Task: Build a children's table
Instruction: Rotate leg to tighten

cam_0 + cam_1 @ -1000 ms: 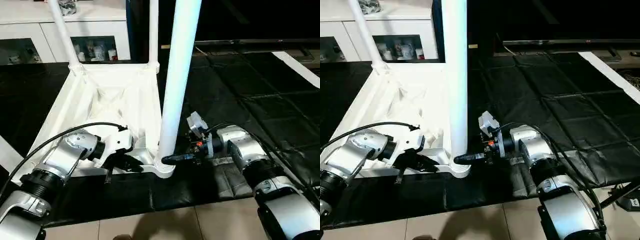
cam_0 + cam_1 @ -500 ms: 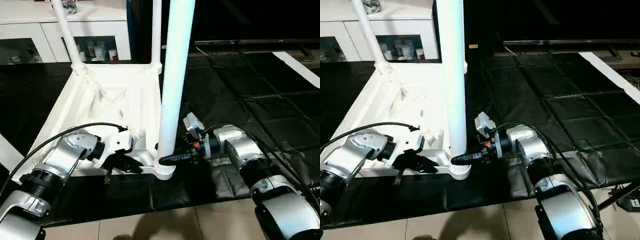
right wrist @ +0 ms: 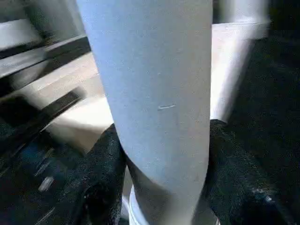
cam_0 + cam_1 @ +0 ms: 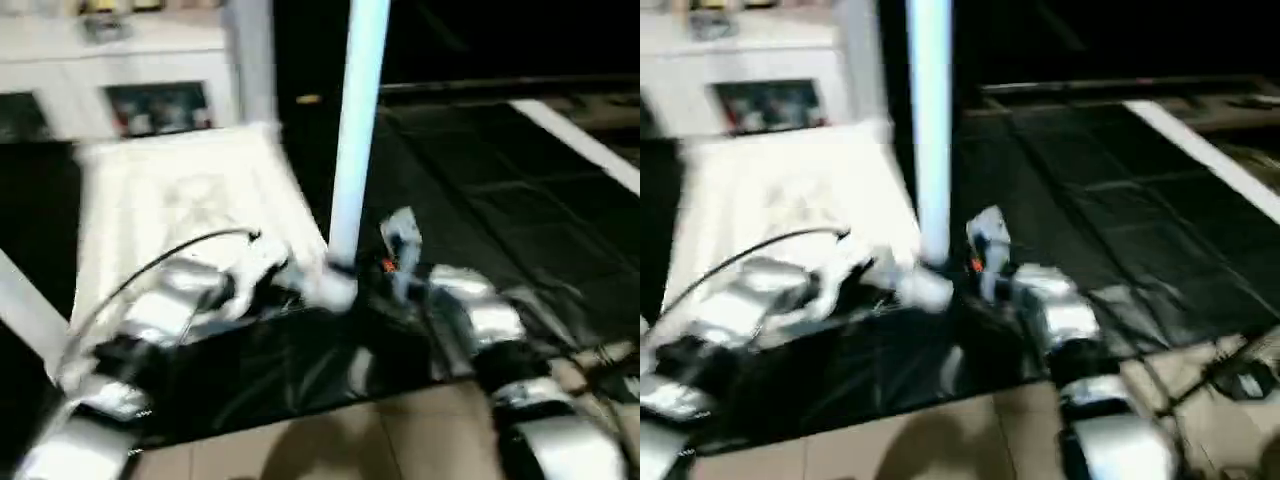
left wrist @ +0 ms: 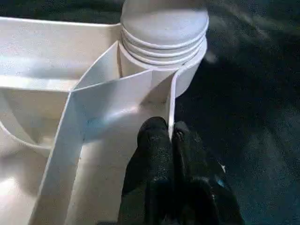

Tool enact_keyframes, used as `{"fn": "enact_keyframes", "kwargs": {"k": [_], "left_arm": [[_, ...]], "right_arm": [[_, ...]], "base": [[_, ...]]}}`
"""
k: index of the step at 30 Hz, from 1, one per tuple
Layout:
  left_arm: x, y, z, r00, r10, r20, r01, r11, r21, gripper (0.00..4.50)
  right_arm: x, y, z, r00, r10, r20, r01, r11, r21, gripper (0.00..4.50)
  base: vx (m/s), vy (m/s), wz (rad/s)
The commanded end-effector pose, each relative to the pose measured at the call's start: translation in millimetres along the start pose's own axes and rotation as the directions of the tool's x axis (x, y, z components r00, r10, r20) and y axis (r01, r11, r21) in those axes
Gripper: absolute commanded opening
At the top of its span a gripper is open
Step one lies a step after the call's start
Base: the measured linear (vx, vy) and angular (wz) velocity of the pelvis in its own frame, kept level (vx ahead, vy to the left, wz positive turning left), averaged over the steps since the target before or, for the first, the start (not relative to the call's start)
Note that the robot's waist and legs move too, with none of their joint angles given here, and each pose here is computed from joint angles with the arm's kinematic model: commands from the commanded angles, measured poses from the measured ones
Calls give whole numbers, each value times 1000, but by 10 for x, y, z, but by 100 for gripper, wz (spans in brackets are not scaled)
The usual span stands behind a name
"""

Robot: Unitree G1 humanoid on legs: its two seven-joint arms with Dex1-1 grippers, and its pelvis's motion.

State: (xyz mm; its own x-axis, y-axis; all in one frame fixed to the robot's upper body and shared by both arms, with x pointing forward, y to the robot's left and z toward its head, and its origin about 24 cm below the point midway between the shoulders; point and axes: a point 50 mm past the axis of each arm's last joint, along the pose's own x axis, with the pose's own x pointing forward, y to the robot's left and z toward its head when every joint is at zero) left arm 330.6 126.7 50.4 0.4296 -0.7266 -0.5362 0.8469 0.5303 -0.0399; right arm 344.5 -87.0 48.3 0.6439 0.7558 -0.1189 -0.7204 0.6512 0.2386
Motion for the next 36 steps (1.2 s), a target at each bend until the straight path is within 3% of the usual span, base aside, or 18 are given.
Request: {"fn": "enact_keyframes", "kwargs": {"k": [1, 3, 5, 6, 9, 12, 16, 26, 31, 34, 36], "left_arm": [[110, -27, 309, 995, 49, 85, -50, 999, 16, 0], [185, -41, 392, 992, 93, 89, -95, 995, 17, 0], [187, -42, 395, 992, 93, 89, -95, 995, 17, 0], [217, -54, 440, 990, 105, 90, -108, 994, 31, 0], [209, -61, 456, 991, 99, 87, -103, 993, 50, 0], [161, -58, 412, 995, 73, 74, -78, 994, 72, 0], [114, -60, 333, 998, 36, 51, -40, 995, 91, 0], [-121, 24, 95, 999, -44, -20, 46, 991, 123, 0], [-341, -39, -91, 964, -251, -85, 263, 941, 211, 0], [-369, -42, -132, 957, -264, -123, 286, 930, 230, 0], [-413, -58, -183, 936, -302, -180, 343, 898, 276, 0]], "right_arm": [[195, 187, -255, 992, -55, -116, 67, 993, 102, 204], [299, 209, -245, 981, -154, -121, 170, 977, 131, 204], [302, 210, -243, 980, -156, -121, 171, 976, 131, 204], [368, 246, -207, 979, -177, -106, 190, 973, 130, 260], [391, 259, -168, 980, -177, -87, 186, 977, 108, 280], [344, 213, -152, 983, -170, -72, 177, 980, 94, 310], [244, 157, -152, 989, -132, -61, 133, 991, 6, 339], [-231, -33, -60, 988, 149, -40, -153, 982, -115, 417], [-455, -118, 104, 925, 358, -130, -376, 913, -159, 449], [-457, -103, 126, 902, 402, -155, -424, 892, -155, 449], [-418, -51, 175, 855, 487, -179, -512, 848, -137, 449]], "base": [[0, 0, 0], [0, 0, 0], [0, 0, 0], [0, 0, 0], [0, 0, 0], [39, 4, 1], [14, 1, 0], [0, 0, 0], [0, 0, 0], [0, 0, 0], [0, 0, 0]]}}
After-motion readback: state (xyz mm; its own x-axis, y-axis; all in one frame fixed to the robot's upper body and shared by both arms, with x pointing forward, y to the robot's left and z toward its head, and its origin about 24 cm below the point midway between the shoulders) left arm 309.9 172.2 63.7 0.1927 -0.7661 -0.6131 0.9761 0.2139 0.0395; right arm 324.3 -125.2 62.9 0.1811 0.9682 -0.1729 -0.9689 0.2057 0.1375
